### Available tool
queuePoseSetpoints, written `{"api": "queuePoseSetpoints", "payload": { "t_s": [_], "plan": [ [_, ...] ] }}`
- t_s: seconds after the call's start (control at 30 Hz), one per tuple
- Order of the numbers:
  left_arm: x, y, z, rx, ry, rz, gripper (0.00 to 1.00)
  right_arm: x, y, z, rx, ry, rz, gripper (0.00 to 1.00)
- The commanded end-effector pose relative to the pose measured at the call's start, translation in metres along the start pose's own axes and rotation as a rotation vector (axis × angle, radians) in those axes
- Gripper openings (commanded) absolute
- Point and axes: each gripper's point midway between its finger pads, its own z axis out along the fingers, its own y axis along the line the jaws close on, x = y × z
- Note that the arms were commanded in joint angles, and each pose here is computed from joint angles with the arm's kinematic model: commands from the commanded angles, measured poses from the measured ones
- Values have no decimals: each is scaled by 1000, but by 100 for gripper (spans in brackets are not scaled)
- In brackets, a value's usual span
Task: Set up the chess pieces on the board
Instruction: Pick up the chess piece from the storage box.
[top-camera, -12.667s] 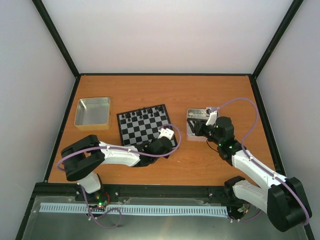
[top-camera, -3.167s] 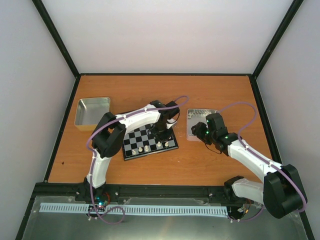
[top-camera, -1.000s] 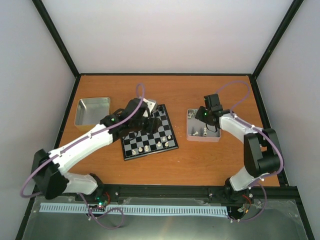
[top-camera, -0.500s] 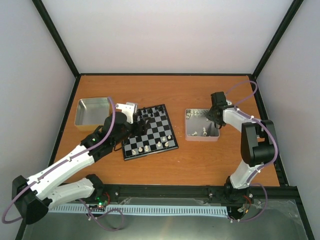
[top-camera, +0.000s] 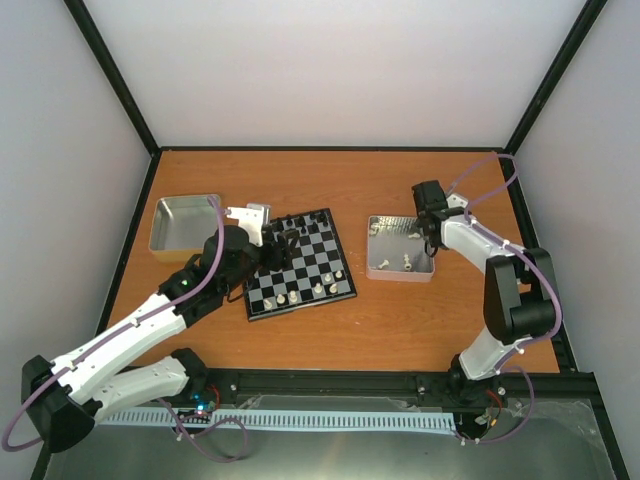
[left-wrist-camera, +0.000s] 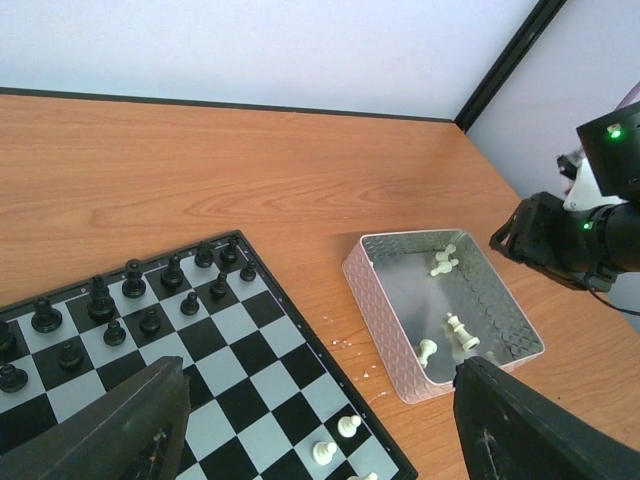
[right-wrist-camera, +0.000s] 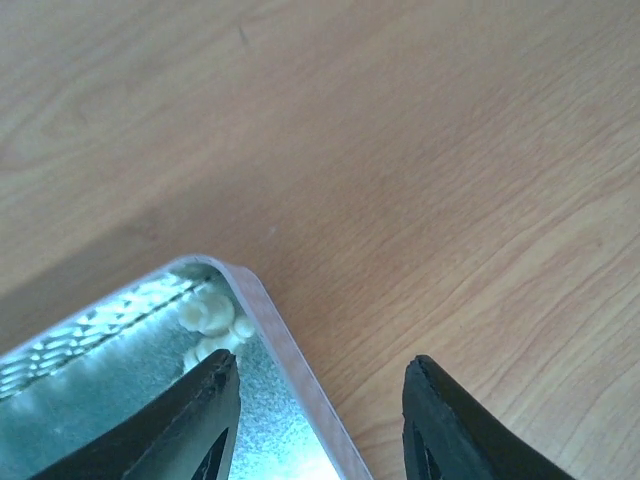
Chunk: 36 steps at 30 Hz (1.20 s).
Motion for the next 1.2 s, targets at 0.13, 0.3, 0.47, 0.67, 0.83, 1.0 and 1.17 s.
{"api": "queuePoseSetpoints", "payload": {
  "t_s": [0.13, 0.3, 0.47, 0.67, 0.83, 1.0, 1.17],
  "plan": [
    [-11, 0, -1, 2, -44, -12, 73, -4, 30, -19, -116, -11, 13, 41],
    [-8, 2, 0, -7, -38, -12, 73, 16, 49, -2, -182, 81, 46, 37],
    [-5, 5, -1, -15, -33, -9, 73, 22, 46, 15, -118, 97, 39, 36],
    [-3, 6, 1, -21, -31, -11, 73, 15, 45, 24, -65, 73, 13, 38],
    [-2, 7, 3, -23, -29, -5, 73, 15, 48, 35, -38, 77, -22, 41],
    [-2, 7, 2, -25, -29, -6, 73, 20, 50, 44, -22, 99, -31, 41],
    [1, 9, 2, -29, -24, -9, 74, 22, 47, 45, -12, 102, -42, 40]
  ]
}}
